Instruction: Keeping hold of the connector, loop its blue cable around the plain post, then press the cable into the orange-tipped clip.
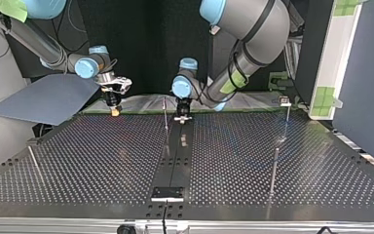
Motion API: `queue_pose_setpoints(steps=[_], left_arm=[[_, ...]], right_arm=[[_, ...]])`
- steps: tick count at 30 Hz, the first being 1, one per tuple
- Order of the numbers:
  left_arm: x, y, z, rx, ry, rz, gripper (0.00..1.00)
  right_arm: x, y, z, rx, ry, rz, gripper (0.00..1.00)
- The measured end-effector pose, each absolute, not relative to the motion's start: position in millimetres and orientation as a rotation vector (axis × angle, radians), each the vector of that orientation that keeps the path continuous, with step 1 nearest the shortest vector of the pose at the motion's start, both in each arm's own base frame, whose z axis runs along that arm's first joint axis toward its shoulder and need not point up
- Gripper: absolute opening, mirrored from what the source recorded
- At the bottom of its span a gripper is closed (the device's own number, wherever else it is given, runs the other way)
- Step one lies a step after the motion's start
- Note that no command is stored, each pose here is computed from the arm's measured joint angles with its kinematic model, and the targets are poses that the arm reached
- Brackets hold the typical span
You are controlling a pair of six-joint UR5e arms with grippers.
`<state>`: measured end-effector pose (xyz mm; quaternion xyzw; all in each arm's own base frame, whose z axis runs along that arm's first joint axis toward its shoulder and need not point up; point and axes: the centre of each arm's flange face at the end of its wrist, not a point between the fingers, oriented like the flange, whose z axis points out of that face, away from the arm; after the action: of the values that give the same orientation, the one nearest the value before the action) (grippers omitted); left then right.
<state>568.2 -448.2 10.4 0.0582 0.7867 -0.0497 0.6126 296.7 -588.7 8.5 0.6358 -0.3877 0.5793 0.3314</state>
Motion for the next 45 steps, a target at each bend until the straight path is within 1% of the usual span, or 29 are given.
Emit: queue_pose_setpoints(steps=[4,7,11,22,26,32,45], left_arm=[[553.5,-447.9,3.0,0.197,1.861,-0.056,1.00],[541.7,-447.3,-5.0,0.254,1.885,-0.041,1.00],[530.0,-448.4,-7.1,0.309,1.884,-0.046,1.00],[508.4,-453.1,28.5,0.332,1.814,-0.151,1.00],[495.1,-450.5,37.0,0.365,1.831,-0.160,1.00],[474.8,-445.2,30.8,0.413,1.872,-0.136,1.00],[454.0,-462.6,29.2,0.452,1.872,-0.166,1.00]], right_arm=[[296.7,-588.4,8.2,1.665,-1.015,1.513,0.00],[296.6,-588.2,8.1,1.666,-1.016,1.511,0.00],[296.7,-587.9,7.8,1.669,-1.016,1.511,0.00],[296.9,-586.5,7.1,1.683,-1.018,1.511,0.00],[297.1,-586.1,6.9,1.686,-1.018,1.511,0.00],[297.2,-585.6,6.6,1.693,-1.019,1.513,0.00],[297.7,-584.7,6.2,1.700,-1.019,1.515,0.00]])
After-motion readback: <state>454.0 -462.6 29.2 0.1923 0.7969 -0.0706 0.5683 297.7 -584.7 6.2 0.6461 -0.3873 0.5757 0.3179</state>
